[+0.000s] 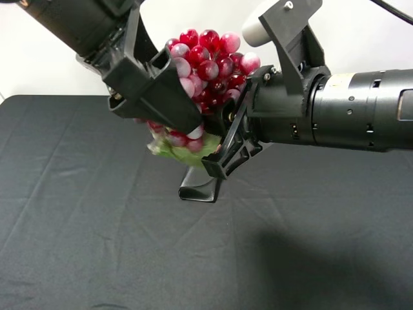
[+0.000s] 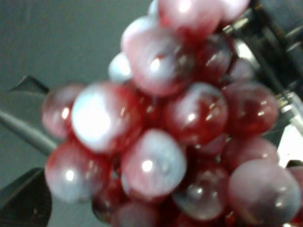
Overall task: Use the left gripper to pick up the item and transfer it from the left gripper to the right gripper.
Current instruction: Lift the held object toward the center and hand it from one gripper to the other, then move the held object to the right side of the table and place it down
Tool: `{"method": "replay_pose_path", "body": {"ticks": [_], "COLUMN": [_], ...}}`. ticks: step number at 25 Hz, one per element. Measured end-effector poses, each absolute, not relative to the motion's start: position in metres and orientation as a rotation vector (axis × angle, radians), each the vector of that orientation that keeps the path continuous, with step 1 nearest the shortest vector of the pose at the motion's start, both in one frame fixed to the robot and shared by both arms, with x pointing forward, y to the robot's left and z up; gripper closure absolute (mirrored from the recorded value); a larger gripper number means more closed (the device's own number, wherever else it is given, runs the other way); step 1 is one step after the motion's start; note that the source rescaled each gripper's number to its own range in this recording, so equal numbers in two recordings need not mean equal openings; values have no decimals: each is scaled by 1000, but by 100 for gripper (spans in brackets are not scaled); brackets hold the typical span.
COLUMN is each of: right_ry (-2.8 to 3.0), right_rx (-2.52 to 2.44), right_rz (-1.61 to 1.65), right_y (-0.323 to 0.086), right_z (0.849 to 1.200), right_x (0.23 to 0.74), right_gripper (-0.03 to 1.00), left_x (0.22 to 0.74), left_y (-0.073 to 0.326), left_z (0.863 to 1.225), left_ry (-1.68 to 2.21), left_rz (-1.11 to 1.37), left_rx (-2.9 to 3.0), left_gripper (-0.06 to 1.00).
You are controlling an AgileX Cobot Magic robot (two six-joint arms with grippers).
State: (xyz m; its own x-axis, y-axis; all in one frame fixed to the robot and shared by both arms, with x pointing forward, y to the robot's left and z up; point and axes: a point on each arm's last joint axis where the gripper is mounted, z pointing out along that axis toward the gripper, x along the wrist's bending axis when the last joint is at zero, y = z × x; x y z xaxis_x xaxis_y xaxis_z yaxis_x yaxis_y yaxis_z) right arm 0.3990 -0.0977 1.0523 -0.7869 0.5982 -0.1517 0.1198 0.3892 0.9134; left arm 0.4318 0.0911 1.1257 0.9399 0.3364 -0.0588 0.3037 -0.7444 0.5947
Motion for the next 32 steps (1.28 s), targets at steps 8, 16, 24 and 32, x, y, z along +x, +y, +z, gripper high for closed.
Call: {"method": "replay_pose_path", "body": {"ticks": [8,16,24,32], "right_ry": [2190,2190,2195,2196], "right_rx": [615,615,616,616], "right_rz": [1384,1384,1378,1378], "right_y": [-98,-98,-97,-97], "right_z": [1052,1052,1051,1051], "right_x": [399,399,400,400], "right_gripper": [84,86,86,86], "left_x": [424,411,381,336], "left_y": [105,150,183,215], "left_z": [1141,1168,1182,1188], "left_ry": [539,787,893,895], "left_rz": [100,177,184,259], "left_rx": [2429,2347,2400,2303], "left_gripper": [-5,-5,-5,-5]}}
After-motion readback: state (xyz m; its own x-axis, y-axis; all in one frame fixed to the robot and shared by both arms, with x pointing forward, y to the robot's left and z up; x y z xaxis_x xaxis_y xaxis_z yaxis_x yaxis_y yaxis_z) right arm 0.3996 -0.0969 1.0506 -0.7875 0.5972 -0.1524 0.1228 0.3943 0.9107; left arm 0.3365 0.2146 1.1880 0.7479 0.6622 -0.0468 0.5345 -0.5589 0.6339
